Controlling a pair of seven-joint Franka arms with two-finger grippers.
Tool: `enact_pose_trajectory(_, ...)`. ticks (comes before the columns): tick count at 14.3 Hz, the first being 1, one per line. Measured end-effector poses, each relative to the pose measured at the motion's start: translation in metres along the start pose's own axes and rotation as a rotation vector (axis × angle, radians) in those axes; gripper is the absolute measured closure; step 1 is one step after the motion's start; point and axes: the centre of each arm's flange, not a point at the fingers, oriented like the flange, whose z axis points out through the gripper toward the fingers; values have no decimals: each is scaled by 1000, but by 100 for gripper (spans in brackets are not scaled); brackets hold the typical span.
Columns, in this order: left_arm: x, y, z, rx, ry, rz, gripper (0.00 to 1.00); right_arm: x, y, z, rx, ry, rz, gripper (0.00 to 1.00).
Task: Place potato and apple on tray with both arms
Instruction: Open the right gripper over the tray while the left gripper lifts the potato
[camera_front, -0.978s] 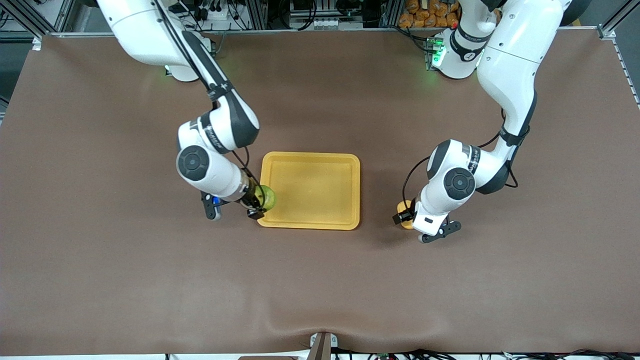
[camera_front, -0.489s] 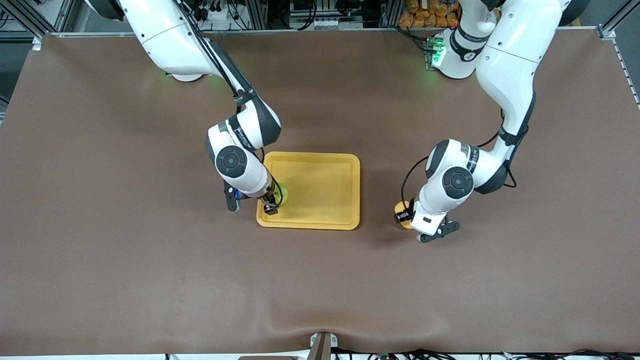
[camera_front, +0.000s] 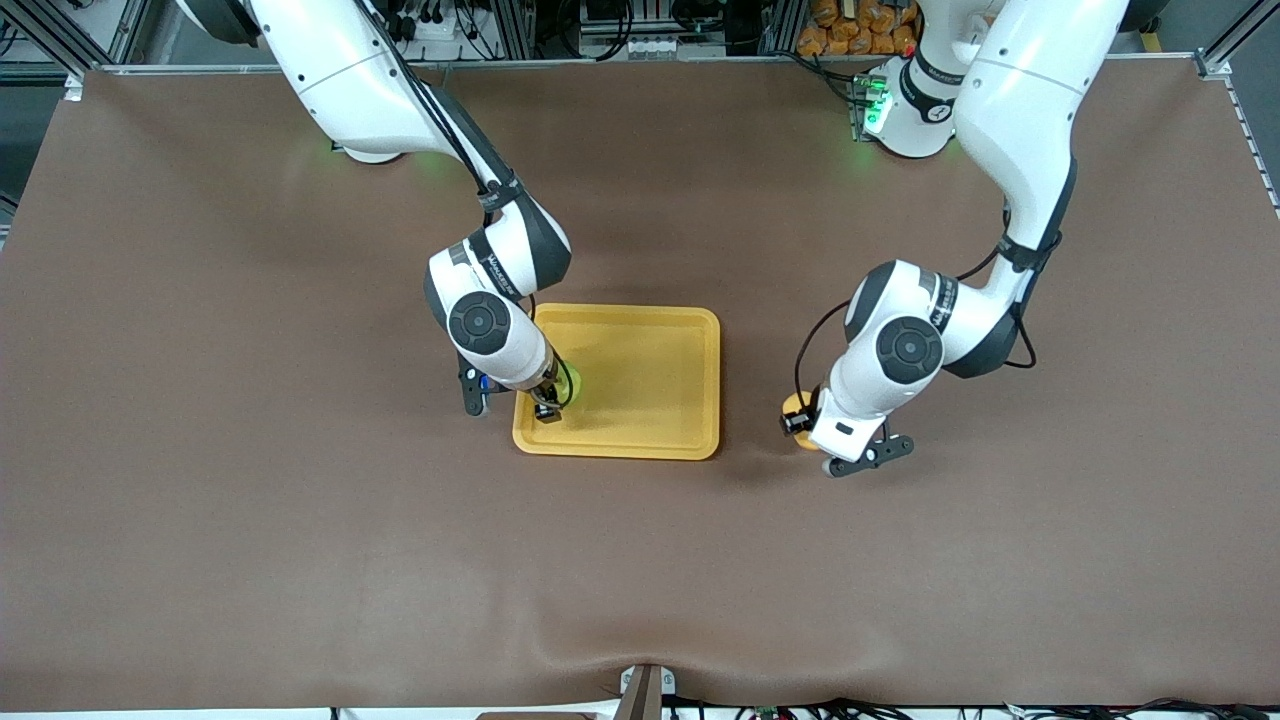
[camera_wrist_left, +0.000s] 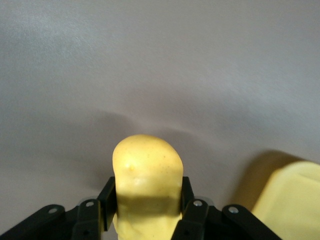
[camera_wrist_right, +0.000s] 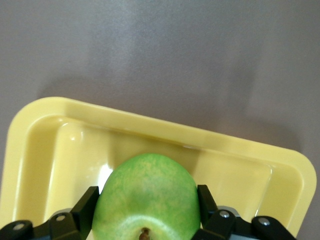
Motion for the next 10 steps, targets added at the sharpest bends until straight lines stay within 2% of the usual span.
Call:
enact_pose_trajectory(1, -7, 7, -6, 1, 0, 16, 47, 0, 0, 1, 0, 3, -3, 2)
enact_pose_trajectory(2, -14, 16, -9, 0, 1, 37, 47, 0, 0, 0, 2, 3, -3, 0)
enact_pose_trajectory(7, -61, 63, -8, 9, 9, 207, 47, 3, -8, -29, 22, 0, -3, 0)
enact_pose_trajectory(10, -79, 81, -5, 35, 32, 282, 47, 1, -1, -65, -12, 1, -15, 0)
